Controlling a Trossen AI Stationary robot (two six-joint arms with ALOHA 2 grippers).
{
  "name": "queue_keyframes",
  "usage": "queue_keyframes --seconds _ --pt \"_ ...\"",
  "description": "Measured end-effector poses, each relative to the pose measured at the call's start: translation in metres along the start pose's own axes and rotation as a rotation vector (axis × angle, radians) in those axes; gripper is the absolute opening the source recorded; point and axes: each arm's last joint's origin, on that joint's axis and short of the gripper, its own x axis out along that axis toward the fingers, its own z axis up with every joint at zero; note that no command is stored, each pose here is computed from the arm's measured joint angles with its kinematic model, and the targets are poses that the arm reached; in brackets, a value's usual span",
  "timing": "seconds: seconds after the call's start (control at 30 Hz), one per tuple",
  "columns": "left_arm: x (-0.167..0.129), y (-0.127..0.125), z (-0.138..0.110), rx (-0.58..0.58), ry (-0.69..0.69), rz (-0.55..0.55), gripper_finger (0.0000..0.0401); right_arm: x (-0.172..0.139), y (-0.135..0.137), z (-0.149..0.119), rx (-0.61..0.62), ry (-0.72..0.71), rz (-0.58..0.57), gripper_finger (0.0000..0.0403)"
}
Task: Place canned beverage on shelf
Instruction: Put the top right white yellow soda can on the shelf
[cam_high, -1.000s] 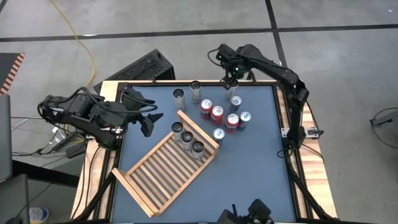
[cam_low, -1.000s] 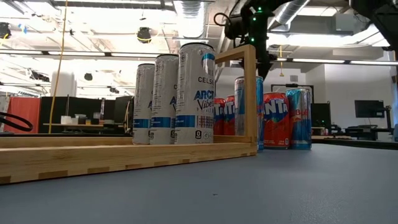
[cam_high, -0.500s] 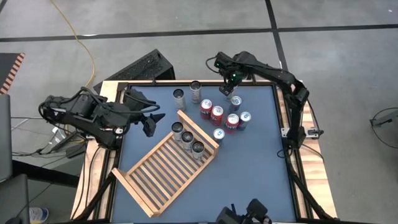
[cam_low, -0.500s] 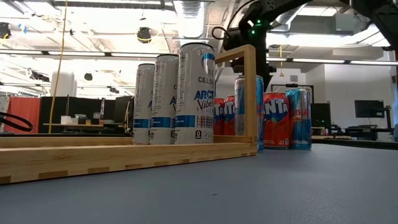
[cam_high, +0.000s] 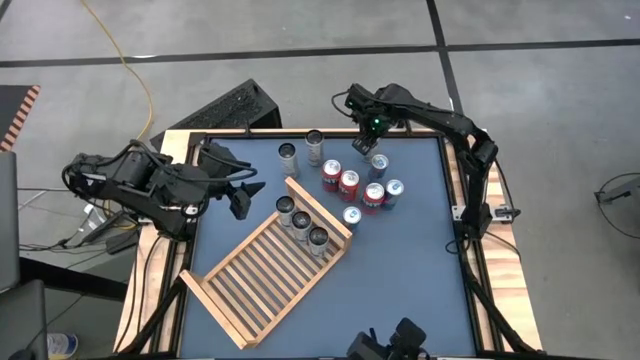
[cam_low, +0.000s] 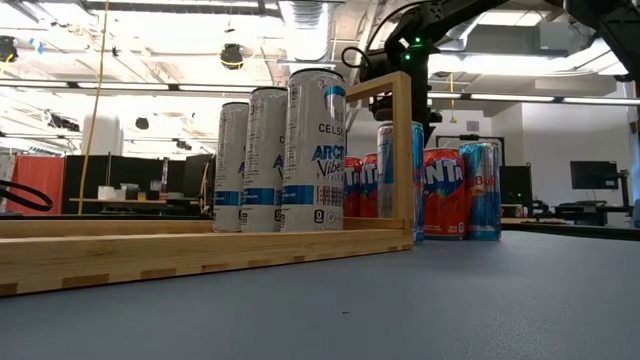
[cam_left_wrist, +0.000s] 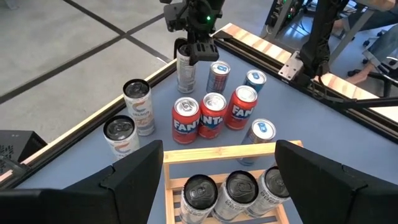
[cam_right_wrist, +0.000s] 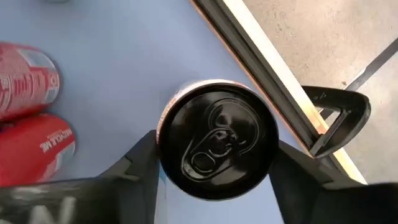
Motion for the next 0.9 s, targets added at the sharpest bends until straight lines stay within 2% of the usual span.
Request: queue_keyframes --seconds 0.13,0.27,0.43,0.7,0.8,0.9 --pt "0.0 0.0 0.0 0.001 0.001 0.0 0.0297 -0.001 0.003 0.0 -0.085 -0.001 -0.003 0.0164" --pt "0.0 0.0 0.0 0.008 0.004 0.001 0.0297 -0.002 0.008 -0.002 -0.214 0.008 -0.009 0.0164" --pt "0.0 0.0 -0.001 0.015 0.01 -0.007 0.0297 -0.007 0.015 -0.004 -0.437 0.004 -0.002 0.0164" --pt "0.0 0.0 -0.001 0.035 0.009 -0.007 0.0297 -0.031 0.022 -0.01 -0.78 -0.082 -0.001 0.0164" --pt "0.0 0.0 -0.001 0.045 0.01 -0.007 0.0297 -0.038 0.02 -0.011 -0.836 -0.113 -0.026 0.0161" --pt "0.0 0.0 -0.001 0.047 0.009 -0.007 0.0297 -0.052 0.015 -0.013 -0.822 -0.179 -0.059 0.0158"
